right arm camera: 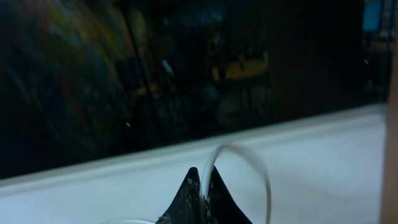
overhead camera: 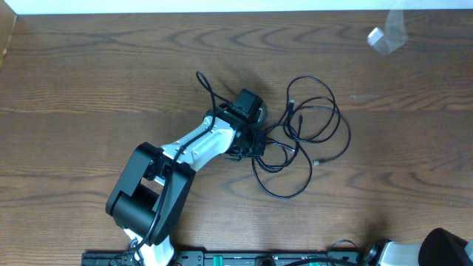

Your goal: Untangle cables

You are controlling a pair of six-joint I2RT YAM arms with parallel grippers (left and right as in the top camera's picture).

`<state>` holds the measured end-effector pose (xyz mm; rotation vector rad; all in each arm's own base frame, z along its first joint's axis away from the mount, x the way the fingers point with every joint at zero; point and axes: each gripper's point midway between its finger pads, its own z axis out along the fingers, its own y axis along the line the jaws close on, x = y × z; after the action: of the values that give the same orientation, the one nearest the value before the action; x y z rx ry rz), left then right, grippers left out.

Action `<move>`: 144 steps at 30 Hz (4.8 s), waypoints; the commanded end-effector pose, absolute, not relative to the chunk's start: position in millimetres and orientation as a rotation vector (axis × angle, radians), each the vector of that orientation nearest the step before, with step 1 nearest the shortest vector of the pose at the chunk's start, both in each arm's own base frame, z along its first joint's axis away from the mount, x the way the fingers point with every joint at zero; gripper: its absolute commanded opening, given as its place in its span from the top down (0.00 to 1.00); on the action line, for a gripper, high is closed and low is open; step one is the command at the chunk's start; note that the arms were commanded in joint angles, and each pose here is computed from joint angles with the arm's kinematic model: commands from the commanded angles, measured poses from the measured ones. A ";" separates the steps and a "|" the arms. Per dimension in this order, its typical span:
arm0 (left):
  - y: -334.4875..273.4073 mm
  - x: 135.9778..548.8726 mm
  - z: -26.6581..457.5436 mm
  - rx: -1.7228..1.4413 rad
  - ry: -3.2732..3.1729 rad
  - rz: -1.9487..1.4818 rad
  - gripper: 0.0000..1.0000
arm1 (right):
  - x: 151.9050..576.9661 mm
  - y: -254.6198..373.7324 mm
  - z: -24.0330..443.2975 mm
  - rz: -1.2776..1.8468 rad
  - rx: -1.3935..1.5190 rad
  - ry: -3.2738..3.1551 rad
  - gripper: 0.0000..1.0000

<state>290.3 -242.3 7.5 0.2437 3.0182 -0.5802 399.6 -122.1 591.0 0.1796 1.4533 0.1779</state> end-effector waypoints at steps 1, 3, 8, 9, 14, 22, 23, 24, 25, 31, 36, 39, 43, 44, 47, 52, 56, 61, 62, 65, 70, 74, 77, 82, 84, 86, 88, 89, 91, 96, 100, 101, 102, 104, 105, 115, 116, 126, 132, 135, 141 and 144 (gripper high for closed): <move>-240.0 291.7 11.1 0.255 3.003 -0.563 0.93 | 395.1 -115.7 598.4 0.235 0.167 1.437 0.99; -240.1 291.8 11.1 0.255 3.003 -0.563 0.93 | 396.1 -117.6 589.8 0.240 0.189 1.468 0.99; -240.0 291.7 11.1 0.255 3.003 -0.563 0.92 | 401.2 -147.5 520.9 0.138 0.385 1.692 0.99; -240.0 291.6 11.1 0.255 3.003 -0.563 0.93 | 401.5 -154.7 500.6 0.102 0.423 1.760 0.99; -240.0 291.6 11.1 0.255 3.003 -0.563 0.93 | 400.8 -185.3 421.3 -0.052 0.557 2.019 0.99; -239.9 291.5 11.0 0.255 3.004 -0.562 0.92 | 406.1 -223.8 344.1 -0.158 0.728 2.219 0.99; -239.9 291.5 11.0 0.255 3.004 -0.562 0.92 | 407.2 -228.0 340.6 -0.162 0.737 2.221 0.99; -239.9 291.5 11.0 0.255 3.004 -0.562 0.92 | 408.2 -232.3 338.6 -0.170 0.738 2.221 0.99; -239.9 291.6 11.0 0.255 3.004 -0.563 0.93 | 408.8 -236.6 337.7 -0.178 0.744 2.217 0.99; -240.0 291.7 11.1 0.255 3.003 -0.562 0.92 | 402.5 -259.4 339.7 -0.226 0.793 2.181 0.99; -240.2 292.2 11.2 0.256 3.000 -0.563 0.93 | 387.3 -266.5 310.2 -0.221 0.856 2.285 0.99; -240.3 292.4 11.2 0.256 3.000 -0.563 0.92 | 383.6 -269.8 293.2 -0.220 0.889 2.337 0.99; -240.3 292.4 11.2 0.256 3.000 -0.563 0.93 | 380.3 -276.6 269.5 -0.253 0.933 2.404 0.99; -240.3 292.3 11.2 0.256 3.000 -0.563 0.93 | 379.1 -277.9 264.6 -0.252 0.943 2.418 0.99; -240.3 292.3 11.2 0.256 3.000 -0.564 0.93 | 377.6 -283.4 253.5 -0.250 0.966 2.441 0.99; -240.3 292.4 11.2 0.255 3.000 -0.563 0.92 | 375.2 -289.9 252.9 -0.256 0.983 2.431 0.99; -240.3 292.4 11.2 0.255 3.000 -0.563 0.93 | 372.0 -294.3 252.0 -0.259 0.998 2.428 0.99; -240.3 292.3 11.2 0.255 3.000 -0.564 0.93 | 368.7 -300.2 243.2 -0.251 1.028 2.441 0.99; -240.3 292.3 11.2 0.255 3.000 -0.564 0.93 | 368.2 -300.7 239.0 -0.248 1.035 2.452 0.99; -240.4 292.3 11.2 0.255 3.000 -0.564 0.93 | 369.2 -301.1 222.1 -0.231 1.048 2.491 0.99; -240.4 292.3 11.2 0.255 3.000 -0.564 0.92 | 371.6 -296.3 183.4 -0.161 1.070 2.571 0.99; -240.5 292.5 11.3 0.255 2.999 -0.564 0.92 | 369.1 -287.9 145.0 -0.091 1.100 2.648 0.98; -240.4 292.4 11.3 0.255 3.000 -0.564 0.93 | 361.6 -281.2 114.8 -0.054 1.155 2.701 0.98; -240.4 292.3 11.2 0.255 3.000 -0.564 0.93 | 357.0 -273.6 90.1 -0.016 1.164 2.737 0.91; -240.5 292.4 11.3 0.255 3.000 -0.565 0.93 | 357.8 -274.1 90.2 -0.017 1.163 2.733 0.83; -240.5 292.4 11.3 0.255 3.000 -0.565 0.92 | 358.8 -274.5 91.6 -0.015 1.160 2.727 0.68; -240.4 292.3 11.3 0.255 3.000 -0.565 0.92 | 364.3 -268.2 93.8 0.051 1.146 2.714 0.54; -240.4 292.3 11.3 0.255 3.000 -0.565 0.92 | 369.9 -262.4 96.8 0.112 1.128 2.701 0.52; -240.4 292.3 11.3 0.255 3.000 -0.565 0.93 | 383.4 -249.8 110.0 0.239 1.063 2.662 0.50; -240.4 292.3 11.2 0.255 3.000 -0.564 0.93 | 417.0 -209.9 201.2 0.273 0.696 2.557 0.44; -230.4 302.2 14.4 0.228 2.973 -0.490 0.93 | 421.3 -154.9 245.5 0.248 0.414 2.555 0.33; -227.8 306.0 18.9 0.218 2.960 -0.478 0.92 | 421.6 -140.3 250.2 0.247 0.347 2.564 0.31; -225.4 311.5 28.1 0.205 2.939 -0.476 0.93 | 421.8 -124.5 253.5 0.256 0.289 2.575 0.30; -221.5 325.2 57.1 0.180 2.872 -0.502 0.92 | 421.4 -90.3 252.3 0.292 0.188 2.617 0.30; -219.5 331.8 71.9 0.165 2.833 -0.518 0.93 | 420.4 -76.4 249.6 0.308 0.149 2.640 0.30; -184.9 350.5 214.0 0.059 2.448 -0.656 0.93 | 406.4 72.9 195.3 0.516 -0.299 2.808 0.30; -188.2 346.9 217.3 0.073 2.444 -0.676 0.92 | 403.5 93.6 187.5 0.541 -0.367 2.807 0.29; -242.6 328.3 229.9 0.347 2.377 -0.958 0.93 | 397.7 150.8 146.0 0.608 -0.344 2.834 0.29; -259.7 346.9 265.4 0.434 2.162 -0.987 0.93 | 411.1 97.5 141.2 0.448 -0.130 2.866 0.30; -259.7 354.9 273.7 0.427 2.113 -0.968 0.90 | 412.5 74.9 140.5 0.444 -0.047 2.875 0.30; -214.2 354.0 213.6 0.263 2.367 -0.647 0.26 | 407.7 70.0 142.9 0.541 -0.055 2.877 0.29; -186.4 345.8 184.2 0.197 2.491 -0.458 0.26 | 402.0 84.5 147.0 0.640 -0.159 2.860 0.29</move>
<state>339.9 -219.0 205.8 0.2701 2.4346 -0.7098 407.6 63.5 140.5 -0.0301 2.8886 0.5117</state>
